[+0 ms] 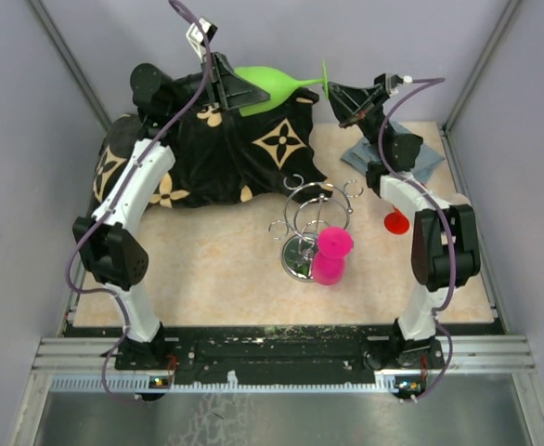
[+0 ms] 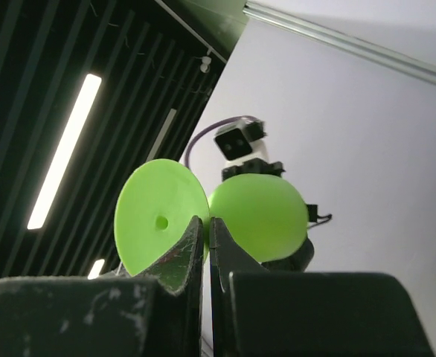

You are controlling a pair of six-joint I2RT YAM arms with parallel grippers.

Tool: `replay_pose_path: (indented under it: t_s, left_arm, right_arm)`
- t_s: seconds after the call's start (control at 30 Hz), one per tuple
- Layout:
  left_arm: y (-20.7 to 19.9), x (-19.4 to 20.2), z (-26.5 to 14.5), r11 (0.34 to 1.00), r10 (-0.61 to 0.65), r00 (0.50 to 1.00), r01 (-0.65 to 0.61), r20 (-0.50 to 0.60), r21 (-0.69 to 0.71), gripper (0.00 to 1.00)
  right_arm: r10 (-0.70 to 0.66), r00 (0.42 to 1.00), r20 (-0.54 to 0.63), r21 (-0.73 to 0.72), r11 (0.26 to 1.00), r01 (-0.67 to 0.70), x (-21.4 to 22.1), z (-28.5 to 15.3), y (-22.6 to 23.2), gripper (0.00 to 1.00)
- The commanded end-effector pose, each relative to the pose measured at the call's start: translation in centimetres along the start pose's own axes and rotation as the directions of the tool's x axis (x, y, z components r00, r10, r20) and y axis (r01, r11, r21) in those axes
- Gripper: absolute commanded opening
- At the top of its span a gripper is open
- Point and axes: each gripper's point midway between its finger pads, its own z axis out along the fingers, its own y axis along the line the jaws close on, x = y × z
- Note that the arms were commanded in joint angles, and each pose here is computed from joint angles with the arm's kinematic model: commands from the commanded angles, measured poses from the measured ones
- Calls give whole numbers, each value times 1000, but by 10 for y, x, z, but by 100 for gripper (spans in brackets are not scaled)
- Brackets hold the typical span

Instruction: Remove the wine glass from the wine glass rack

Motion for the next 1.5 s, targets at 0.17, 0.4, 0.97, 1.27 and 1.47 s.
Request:
replay_pose_path:
  t_s: [0.17,0.4,0.97,1.27,1.47]
  left_arm:
    - [-23,-24,-30,992,128,991,-127,37,-27,0]
    - [19,-65,-122,947,184,981,-159,66,-280,0]
    - [71,93,-274,353,78,928,-368,-365,-860,0]
    - [88,149,-303,311,-140,864,-426,-484,-850,0]
    - [92,179,-314,342,-267,799,-444,-539,-828,0]
  right_arm:
    - [-57,994,-90,-140,989,44,15,3,28,15]
    - [-186,978,-98,-47,982,182,9,-8,46,41]
    - [-591,672,-446,572,389,722,11,-65,87,50]
    - [-550,638,-538,731,73,679,11,-142,79,50]
    - [-485,665,-567,768,-22,639,28,-184,63,50]
